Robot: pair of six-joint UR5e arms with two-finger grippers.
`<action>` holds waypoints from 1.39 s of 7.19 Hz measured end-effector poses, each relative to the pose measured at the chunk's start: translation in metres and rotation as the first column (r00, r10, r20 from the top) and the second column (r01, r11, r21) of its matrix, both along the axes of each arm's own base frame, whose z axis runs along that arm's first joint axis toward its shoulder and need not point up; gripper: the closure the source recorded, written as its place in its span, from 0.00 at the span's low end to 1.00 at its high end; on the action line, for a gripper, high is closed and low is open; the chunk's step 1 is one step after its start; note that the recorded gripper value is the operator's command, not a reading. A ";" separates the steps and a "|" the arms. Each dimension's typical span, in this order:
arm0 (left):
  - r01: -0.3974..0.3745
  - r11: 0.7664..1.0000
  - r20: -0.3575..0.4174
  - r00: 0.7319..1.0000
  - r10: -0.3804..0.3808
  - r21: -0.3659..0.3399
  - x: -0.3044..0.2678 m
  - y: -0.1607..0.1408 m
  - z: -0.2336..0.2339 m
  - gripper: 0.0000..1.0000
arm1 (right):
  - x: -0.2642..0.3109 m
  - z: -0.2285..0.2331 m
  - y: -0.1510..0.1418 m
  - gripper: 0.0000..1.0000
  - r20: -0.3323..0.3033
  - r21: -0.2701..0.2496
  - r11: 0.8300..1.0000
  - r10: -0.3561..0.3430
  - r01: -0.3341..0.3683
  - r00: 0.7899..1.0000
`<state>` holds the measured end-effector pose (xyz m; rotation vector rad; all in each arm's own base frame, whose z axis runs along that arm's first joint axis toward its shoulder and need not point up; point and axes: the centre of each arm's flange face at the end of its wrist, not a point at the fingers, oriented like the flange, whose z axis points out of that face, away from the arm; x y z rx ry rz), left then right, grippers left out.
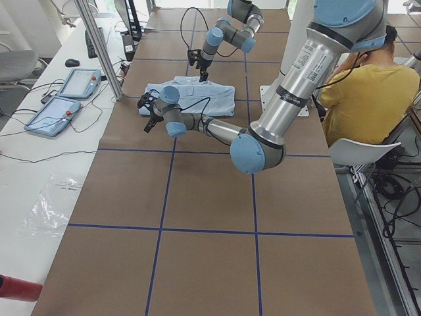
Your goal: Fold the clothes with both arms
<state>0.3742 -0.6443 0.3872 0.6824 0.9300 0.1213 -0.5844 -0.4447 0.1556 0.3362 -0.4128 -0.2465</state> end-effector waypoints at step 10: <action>0.001 1.000 -0.001 1.000 -0.001 0.001 -0.001 0.000 0.000 0.00 | -0.086 0.037 0.076 0.02 -0.090 -0.018 0.978 -0.207 0.206 0.974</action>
